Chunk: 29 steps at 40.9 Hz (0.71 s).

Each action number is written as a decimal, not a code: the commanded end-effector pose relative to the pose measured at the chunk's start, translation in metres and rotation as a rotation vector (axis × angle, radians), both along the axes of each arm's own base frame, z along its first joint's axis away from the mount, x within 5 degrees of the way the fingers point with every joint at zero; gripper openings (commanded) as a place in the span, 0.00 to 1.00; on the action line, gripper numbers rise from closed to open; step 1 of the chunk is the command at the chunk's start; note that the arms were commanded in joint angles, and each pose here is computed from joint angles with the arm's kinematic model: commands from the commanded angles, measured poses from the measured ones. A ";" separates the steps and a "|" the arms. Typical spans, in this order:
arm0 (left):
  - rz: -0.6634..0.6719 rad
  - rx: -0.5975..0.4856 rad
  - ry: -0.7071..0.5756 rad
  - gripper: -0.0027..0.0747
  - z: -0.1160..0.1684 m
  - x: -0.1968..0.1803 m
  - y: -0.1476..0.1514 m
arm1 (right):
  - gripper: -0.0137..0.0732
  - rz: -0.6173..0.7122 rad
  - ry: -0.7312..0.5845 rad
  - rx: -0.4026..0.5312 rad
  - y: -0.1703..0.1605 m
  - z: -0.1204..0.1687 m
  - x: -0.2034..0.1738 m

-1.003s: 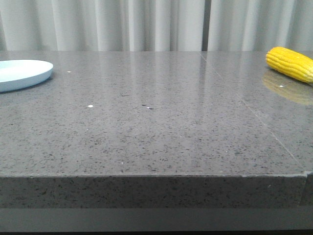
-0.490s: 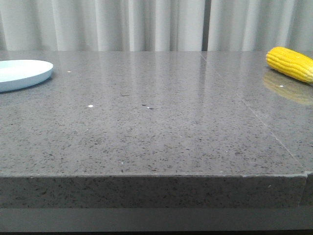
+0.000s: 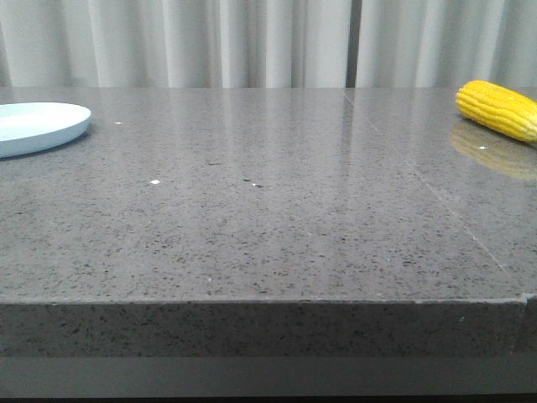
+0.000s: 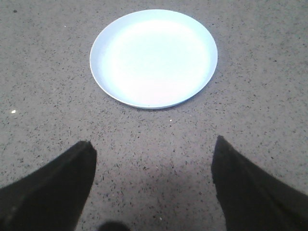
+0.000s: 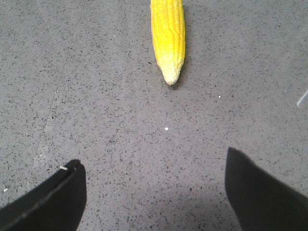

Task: Place corn on plate with both arms
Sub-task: 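Lower the left gripper toward the pale blue plate's rim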

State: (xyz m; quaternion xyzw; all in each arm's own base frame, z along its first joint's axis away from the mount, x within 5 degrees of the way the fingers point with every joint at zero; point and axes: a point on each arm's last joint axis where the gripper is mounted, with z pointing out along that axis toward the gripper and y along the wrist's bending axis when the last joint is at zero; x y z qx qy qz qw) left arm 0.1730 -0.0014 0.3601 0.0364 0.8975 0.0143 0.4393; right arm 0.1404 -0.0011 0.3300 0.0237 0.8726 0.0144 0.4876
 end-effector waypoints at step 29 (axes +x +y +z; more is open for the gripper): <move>0.110 -0.172 0.172 0.68 -0.025 0.151 0.071 | 0.86 -0.002 -0.091 -0.013 -0.001 0.013 0.004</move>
